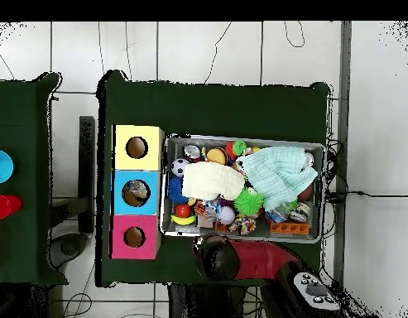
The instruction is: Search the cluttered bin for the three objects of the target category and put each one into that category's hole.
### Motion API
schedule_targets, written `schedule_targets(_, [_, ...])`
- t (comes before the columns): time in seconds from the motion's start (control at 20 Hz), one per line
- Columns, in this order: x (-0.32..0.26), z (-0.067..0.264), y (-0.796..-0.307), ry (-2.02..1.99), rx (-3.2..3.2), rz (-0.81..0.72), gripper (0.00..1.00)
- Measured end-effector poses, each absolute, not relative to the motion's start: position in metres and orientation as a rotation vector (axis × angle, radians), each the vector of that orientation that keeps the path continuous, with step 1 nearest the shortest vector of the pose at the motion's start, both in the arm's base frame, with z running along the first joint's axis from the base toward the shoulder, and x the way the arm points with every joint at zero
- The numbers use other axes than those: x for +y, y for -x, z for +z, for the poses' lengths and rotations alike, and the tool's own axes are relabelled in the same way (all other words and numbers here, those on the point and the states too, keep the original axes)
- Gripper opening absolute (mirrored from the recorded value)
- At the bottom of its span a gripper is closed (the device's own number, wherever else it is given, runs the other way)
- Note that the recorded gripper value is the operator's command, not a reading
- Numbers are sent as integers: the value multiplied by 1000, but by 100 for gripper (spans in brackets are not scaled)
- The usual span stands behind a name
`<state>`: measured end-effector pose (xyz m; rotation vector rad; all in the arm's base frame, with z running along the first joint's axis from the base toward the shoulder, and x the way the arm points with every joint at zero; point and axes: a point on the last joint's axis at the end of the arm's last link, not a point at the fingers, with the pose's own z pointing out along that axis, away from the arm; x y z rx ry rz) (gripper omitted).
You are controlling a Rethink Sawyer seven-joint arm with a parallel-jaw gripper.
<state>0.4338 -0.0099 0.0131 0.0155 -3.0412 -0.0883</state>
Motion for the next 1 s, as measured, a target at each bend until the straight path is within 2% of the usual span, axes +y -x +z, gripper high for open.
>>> schedule_targets(0.55, [-20, 11, -428, -80, -3063, -82, 100])
schedule_targets(1.0, [-16, -4, -420, -186, -3115, -98, 100])
